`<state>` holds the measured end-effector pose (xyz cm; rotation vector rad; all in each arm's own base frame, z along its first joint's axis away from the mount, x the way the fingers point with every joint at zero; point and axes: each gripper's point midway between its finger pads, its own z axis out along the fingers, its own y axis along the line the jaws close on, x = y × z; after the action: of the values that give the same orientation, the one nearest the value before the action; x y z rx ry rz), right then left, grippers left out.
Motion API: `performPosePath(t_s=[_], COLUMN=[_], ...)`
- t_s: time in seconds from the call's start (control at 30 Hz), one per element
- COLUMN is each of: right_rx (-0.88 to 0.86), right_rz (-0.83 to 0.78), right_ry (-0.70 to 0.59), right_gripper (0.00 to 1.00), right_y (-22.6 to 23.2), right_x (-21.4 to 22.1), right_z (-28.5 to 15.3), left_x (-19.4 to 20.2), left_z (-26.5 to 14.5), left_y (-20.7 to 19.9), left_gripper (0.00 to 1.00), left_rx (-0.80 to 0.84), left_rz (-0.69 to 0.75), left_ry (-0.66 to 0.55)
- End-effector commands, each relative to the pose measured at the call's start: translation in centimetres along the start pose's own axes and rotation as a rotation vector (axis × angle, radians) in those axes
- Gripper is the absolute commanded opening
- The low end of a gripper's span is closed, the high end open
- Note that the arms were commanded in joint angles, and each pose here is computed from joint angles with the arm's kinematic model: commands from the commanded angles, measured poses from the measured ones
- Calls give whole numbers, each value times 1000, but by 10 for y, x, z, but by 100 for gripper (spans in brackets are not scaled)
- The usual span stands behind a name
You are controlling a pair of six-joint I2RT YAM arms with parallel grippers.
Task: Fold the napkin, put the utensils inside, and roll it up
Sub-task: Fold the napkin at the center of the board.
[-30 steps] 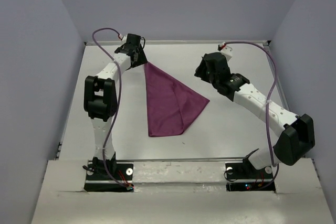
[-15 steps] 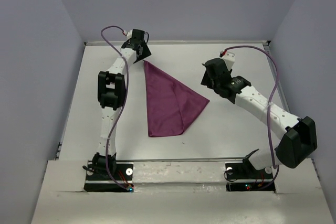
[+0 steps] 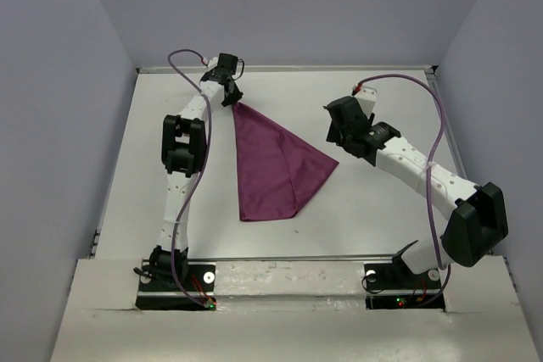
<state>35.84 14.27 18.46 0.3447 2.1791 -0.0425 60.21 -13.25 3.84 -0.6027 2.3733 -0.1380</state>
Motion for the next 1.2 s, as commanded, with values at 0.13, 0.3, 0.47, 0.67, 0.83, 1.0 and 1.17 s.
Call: performPosePath(t_s=[0.13, 0.3, 0.47, 0.67, 0.83, 1.0, 1.17], right_rx=[32, 24, 14, 9, 4, 4, 7], right_rz=[-20, -16, -3, 12, 26, 30, 52], right_ry=[-42, -39, -42, -28, -27, -25, -56], right_gripper=[59, 59, 59, 59, 59, 59, 59], right_y=[-9, -10, -11, -12, -14, -16, -23], right_x=[-9, -8, -9, -1, 2, 4, -2], right_z=[-5, -8, -11, -11, -13, -14, -21], left_x=[-18, -24, -21, 5, 44, 85, 107], left_z=[-30, -60, -102, -153, -182, -206, -208], left_y=[-32, -51, -58, -82, -96, -122, -129], left_gripper=[1, 0, 0, 0, 0, 0, 0], left_rx=[65, 115, 129, 179, 218, 282, 299], left_rz=[22, 55, 96, 161, 189, 227, 219], left_ry=[-68, -98, -138, -153, -114, -79, -47])
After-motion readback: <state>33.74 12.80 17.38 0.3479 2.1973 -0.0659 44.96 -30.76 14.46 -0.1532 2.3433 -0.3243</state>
